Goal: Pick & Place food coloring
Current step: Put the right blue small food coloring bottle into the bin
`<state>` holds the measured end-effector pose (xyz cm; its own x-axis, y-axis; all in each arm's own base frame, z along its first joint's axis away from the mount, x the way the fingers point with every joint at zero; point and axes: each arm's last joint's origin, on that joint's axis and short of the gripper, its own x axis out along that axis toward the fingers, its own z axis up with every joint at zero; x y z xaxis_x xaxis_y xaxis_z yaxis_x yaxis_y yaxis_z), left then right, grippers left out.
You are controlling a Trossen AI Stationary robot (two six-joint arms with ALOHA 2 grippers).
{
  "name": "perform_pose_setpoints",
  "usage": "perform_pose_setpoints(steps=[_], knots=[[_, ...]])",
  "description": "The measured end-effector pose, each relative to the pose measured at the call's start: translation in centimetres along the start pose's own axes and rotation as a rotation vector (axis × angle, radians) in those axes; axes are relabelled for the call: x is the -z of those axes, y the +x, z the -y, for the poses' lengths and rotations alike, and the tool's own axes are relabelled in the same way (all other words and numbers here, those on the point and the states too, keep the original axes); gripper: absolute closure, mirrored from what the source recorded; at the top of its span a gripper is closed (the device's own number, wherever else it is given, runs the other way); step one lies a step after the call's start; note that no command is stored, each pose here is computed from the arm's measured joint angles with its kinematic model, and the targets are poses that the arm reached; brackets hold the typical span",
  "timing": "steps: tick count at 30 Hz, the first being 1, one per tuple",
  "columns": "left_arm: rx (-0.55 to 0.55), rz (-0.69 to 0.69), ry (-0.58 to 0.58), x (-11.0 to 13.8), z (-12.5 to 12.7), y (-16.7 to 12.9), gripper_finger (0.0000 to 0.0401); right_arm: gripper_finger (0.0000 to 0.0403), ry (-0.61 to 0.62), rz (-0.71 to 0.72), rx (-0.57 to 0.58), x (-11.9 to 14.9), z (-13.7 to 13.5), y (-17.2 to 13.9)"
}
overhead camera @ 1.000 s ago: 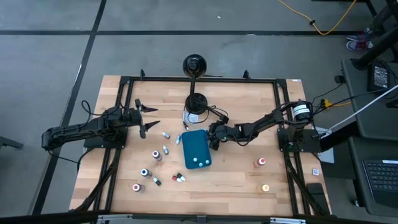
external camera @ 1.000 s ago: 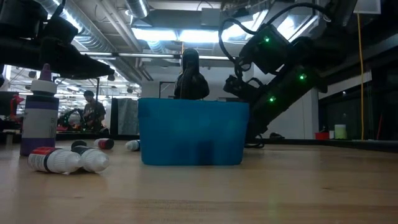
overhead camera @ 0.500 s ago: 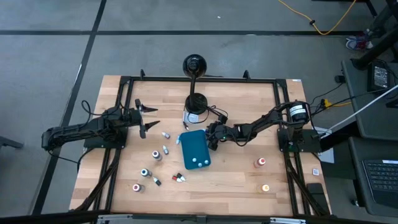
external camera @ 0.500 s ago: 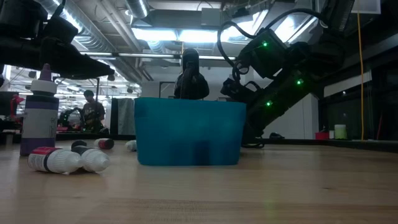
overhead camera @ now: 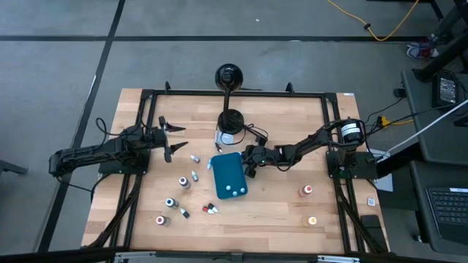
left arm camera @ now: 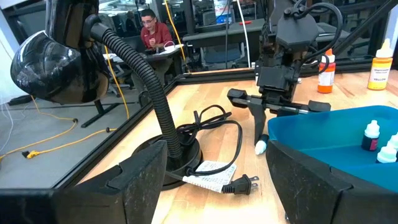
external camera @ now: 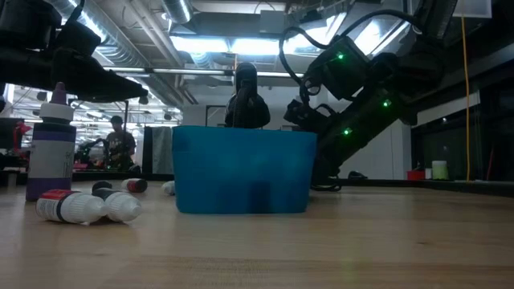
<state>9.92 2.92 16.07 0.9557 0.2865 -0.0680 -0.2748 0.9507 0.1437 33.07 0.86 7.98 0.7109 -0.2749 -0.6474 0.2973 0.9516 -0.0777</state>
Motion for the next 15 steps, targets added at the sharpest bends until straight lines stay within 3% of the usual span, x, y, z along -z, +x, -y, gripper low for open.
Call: perform_pose_setpoints(steps=[8, 15], knots=[[0.000, 0.000, 0.000, 0.01, 0.00, 0.00, 0.0132, 0.0309, 0.027, -0.003, 0.005, 0.02, -0.07, -0.11], [0.000, 0.000, 0.000, 0.00, 0.00, 0.00, 0.0132, 0.0327, 0.040, -0.010, 0.010, 0.02, -0.29, -0.46]])
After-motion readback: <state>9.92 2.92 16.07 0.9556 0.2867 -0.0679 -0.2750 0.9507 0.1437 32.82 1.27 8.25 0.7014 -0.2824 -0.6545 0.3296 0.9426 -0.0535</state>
